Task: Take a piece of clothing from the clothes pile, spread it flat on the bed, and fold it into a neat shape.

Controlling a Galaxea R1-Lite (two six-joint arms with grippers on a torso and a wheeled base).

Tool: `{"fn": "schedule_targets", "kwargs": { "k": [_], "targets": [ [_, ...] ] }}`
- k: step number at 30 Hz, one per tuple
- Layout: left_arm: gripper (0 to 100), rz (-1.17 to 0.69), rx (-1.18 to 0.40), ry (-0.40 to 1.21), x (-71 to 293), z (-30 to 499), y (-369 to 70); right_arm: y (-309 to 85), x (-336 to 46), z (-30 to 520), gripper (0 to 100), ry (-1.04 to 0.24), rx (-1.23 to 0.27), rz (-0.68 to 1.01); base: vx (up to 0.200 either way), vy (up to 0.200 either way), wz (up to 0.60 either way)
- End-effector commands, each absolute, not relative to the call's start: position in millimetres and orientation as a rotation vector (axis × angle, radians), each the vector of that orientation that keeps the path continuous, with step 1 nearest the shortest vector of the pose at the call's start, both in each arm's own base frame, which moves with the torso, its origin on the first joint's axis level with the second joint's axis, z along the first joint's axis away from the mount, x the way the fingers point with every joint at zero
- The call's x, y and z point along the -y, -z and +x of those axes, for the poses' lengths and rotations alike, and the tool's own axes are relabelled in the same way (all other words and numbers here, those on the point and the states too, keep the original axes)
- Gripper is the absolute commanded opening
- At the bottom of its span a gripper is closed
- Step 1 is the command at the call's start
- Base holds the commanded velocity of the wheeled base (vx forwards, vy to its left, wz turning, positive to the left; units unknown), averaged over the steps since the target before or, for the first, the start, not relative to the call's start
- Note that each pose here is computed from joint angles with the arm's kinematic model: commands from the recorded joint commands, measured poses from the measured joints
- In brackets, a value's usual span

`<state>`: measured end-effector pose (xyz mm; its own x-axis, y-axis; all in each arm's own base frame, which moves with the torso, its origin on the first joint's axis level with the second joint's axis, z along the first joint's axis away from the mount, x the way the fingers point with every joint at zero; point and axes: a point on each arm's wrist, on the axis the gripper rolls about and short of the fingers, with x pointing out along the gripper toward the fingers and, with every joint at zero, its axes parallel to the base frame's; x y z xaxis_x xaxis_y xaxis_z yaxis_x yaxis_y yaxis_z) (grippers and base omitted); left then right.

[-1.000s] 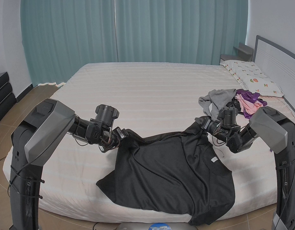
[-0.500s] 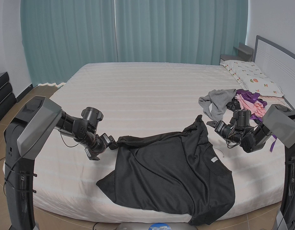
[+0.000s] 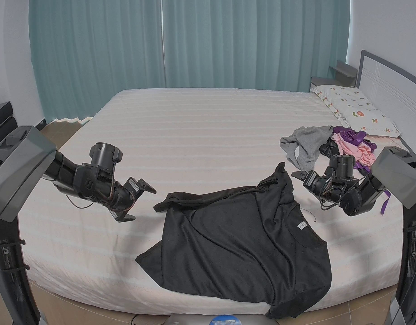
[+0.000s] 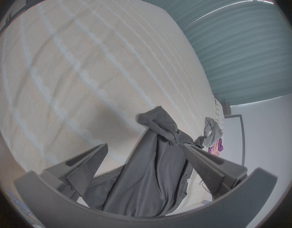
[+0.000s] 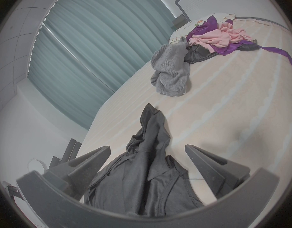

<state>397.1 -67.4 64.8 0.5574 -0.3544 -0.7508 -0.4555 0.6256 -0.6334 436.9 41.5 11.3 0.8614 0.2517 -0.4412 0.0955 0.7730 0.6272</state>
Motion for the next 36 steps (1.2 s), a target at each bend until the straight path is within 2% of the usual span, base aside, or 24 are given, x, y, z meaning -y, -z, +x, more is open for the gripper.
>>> {"fn": "schedule_targets", "kwargs": {
  "k": [1,6,11,23,24,36],
  "targets": [
    [100,-0.966,-0.994,-0.069,62.5,372.3,-63.3,6.5,-60.4,452.1,100,-0.12,-0.556,0.678,0.0,0.0,0.0],
    [100,-1.077,-0.919,-0.095,61.0,361.6,-51.7,29.0,-79.8,463.9,100,-0.132,-0.613,0.643,0.0,0.0,0.0],
    [100,-1.073,-0.918,-0.089,61.1,354.8,-45.1,45.0,-78.3,474.5,100,-0.107,-0.661,0.602,0.0,0.0,0.0],
    [100,-1.067,-0.948,-0.107,61.1,350.9,-36.0,52.9,-68.6,490.3,100,-0.071,-0.617,0.59,0.0,0.0,0.0],
    [100,-1.065,-0.95,-0.105,62.1,350.7,-36.0,50.6,-67.3,491.8,0,-0.072,-0.608,0.593,0.0,0.0,0.0],
    [100,-1.058,-0.959,-0.104,63.4,348.5,-34.3,29.8,-56.7,511.2,0,-0.061,-0.491,0.616,0.0,0.0,0.0]
  ]
}}
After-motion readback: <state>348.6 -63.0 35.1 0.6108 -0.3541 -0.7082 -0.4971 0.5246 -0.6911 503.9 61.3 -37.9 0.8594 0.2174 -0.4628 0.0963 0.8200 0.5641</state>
